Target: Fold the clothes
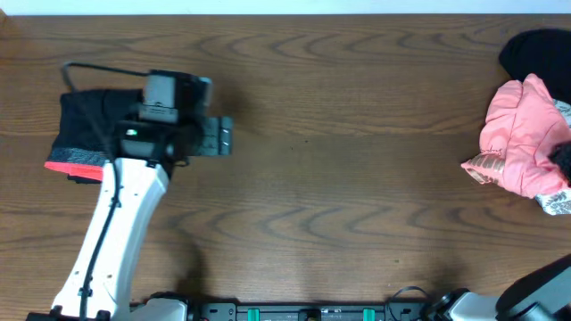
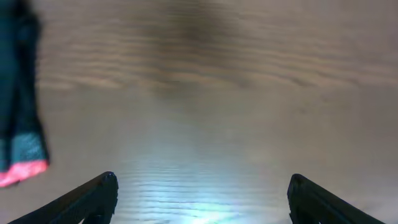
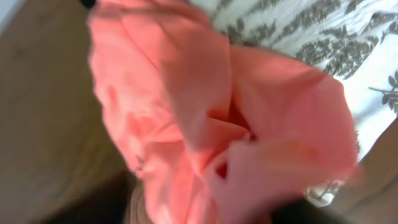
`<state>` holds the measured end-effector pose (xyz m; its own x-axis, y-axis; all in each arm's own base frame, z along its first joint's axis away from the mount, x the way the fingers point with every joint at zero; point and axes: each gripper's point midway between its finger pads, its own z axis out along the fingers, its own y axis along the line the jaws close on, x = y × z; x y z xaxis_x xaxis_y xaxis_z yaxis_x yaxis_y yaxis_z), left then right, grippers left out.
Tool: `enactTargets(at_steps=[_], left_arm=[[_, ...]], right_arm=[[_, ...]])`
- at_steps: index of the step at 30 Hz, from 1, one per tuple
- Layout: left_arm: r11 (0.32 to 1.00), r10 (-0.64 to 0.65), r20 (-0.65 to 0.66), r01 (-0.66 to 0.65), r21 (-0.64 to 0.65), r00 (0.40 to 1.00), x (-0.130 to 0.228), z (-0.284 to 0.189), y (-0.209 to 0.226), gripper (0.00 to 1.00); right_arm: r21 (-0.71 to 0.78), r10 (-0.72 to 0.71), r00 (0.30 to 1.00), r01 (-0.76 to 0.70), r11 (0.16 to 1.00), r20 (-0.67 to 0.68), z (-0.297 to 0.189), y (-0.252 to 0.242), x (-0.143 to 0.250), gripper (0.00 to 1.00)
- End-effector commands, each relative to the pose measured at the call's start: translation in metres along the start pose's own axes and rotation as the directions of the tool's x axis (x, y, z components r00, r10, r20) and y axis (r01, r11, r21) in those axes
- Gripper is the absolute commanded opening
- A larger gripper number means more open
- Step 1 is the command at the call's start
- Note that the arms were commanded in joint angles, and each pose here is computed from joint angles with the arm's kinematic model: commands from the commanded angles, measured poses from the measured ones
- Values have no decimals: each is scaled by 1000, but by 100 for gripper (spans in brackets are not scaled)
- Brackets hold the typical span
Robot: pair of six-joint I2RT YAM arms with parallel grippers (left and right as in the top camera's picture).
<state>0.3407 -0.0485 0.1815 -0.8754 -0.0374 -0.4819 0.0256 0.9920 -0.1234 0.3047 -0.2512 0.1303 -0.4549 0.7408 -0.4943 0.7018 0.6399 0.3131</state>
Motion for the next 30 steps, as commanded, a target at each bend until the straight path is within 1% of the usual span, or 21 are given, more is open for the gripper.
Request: enactTargets(at_steps=[1,2,4,6,8,10,12,15,17,20,23,25,28,30], left_arm=[[989,-139,17,139,-43,990,-3,-4,25,88],[987,-152,18,153,-50,988,-3,-4,30,88],[983,-173,20,174,-63,985,-3,-5,39,88],[977,-200,26,201,-72,980,-4,-6,46,88],[959,-270,34,272,-80,962,-4,-6,53,88],[934,-343,39,345,-89,939,-4,-5,62,91],[923,-370,35,372,-100,928,-3,-2,69,91],[916,-385,18,385,-113,923,0,4,75,98],[915,-388,7,386,-118,922,1,8,76,98],[915,-389,-2,386,-121,921,2,11,76,98],[915,-389,-2,386,-121,921,2,11,76,98],[915,-388,-2,385,-123,921,2,11,76,98],[908,-386,21,384,-165,922,1,10,85,98],[909,-382,44,384,-160,923,-5,10,86,98]], right_arm=[[78,22,1000,-21,997,-10,6,-13,3,89],[81,25,1000,-24,996,-11,6,-13,3,94],[65,25,999,-23,998,-30,3,-8,6,99],[58,12,998,-9,998,-56,1,-1,9,99],[44,-33,996,37,998,-81,1,13,14,99],[18,-108,989,110,994,-101,0,32,20,99],[2,-199,973,201,980,-116,0,53,26,99],[30,-319,938,325,945,-134,-2,79,37,99],[25,-398,906,405,914,-142,-3,97,46,99],[26,-474,867,483,875,-151,-2,117,61,99],[-11,-580,799,586,810,-157,-3,139,77,99],[-7,-615,773,622,783,-156,-3,147,84,99],[-15,-654,741,660,751,-149,-5,160,92,99],[-27,-666,733,669,742,-142,-5,166,96,99]])
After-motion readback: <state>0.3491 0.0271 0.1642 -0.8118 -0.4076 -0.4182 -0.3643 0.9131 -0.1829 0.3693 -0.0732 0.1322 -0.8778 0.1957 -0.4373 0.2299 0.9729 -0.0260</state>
